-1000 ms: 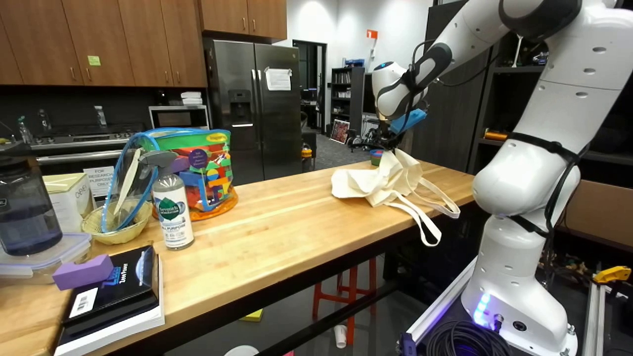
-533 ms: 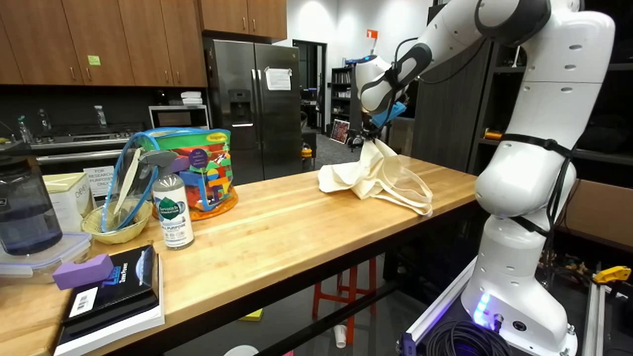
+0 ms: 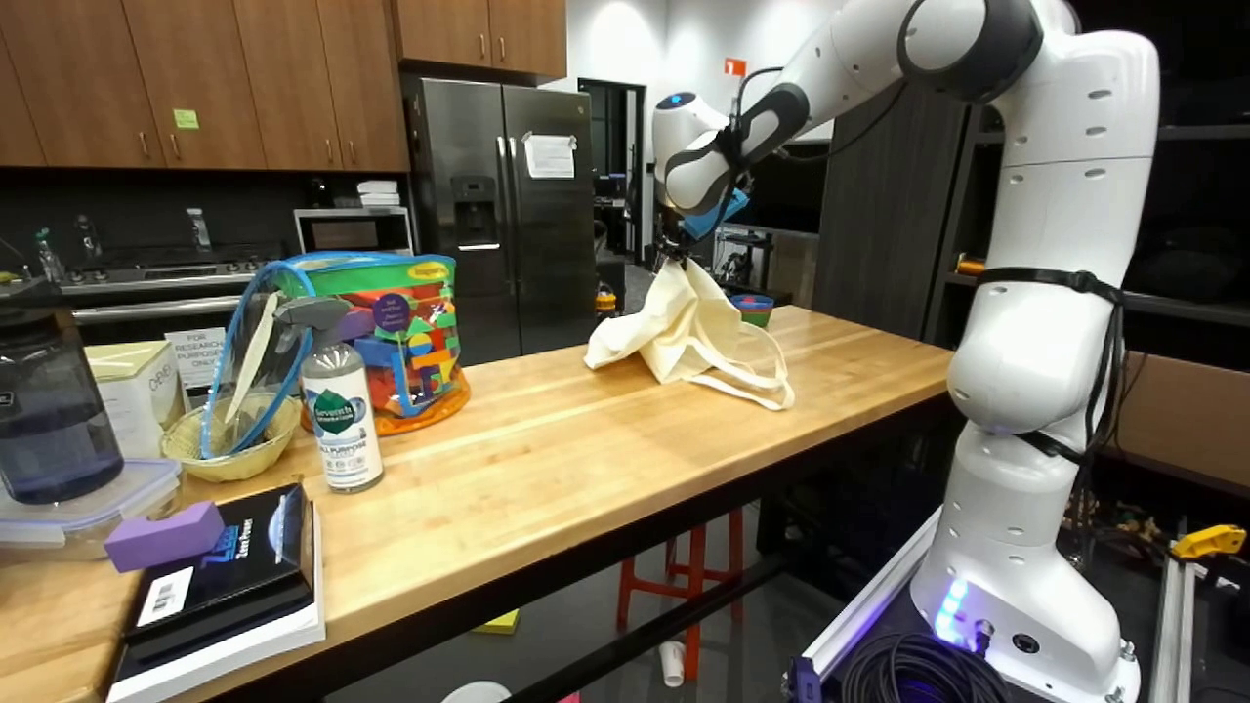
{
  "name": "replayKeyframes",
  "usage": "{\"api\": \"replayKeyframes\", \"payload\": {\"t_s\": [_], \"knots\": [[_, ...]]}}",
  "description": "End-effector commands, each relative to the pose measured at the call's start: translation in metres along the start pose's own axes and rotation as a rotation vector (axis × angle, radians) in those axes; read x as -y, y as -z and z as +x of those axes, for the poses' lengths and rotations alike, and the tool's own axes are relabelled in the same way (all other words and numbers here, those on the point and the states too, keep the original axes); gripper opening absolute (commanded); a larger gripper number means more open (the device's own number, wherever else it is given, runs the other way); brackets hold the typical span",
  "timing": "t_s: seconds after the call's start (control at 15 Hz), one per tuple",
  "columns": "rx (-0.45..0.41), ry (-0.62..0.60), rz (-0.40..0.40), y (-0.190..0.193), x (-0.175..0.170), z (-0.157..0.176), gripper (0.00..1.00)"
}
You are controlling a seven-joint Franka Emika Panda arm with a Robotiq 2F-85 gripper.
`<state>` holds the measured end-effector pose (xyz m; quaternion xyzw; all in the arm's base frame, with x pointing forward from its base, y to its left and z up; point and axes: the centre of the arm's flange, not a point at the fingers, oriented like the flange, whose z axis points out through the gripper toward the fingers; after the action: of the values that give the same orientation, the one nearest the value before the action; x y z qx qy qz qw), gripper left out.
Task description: Wipe the table using the shopping bag
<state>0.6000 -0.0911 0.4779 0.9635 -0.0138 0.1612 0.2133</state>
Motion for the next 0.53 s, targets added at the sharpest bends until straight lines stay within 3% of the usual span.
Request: {"api": "replayKeyframes", "payload": {"t_s": [0.0, 0.47], "knots": [[-0.052, 0.050, -0.010, 0.021, 0.030, 0.018, 0.00], [-0.128, 0.187, 0.001, 0.064, 0.104, 0.002, 0.00]]}}
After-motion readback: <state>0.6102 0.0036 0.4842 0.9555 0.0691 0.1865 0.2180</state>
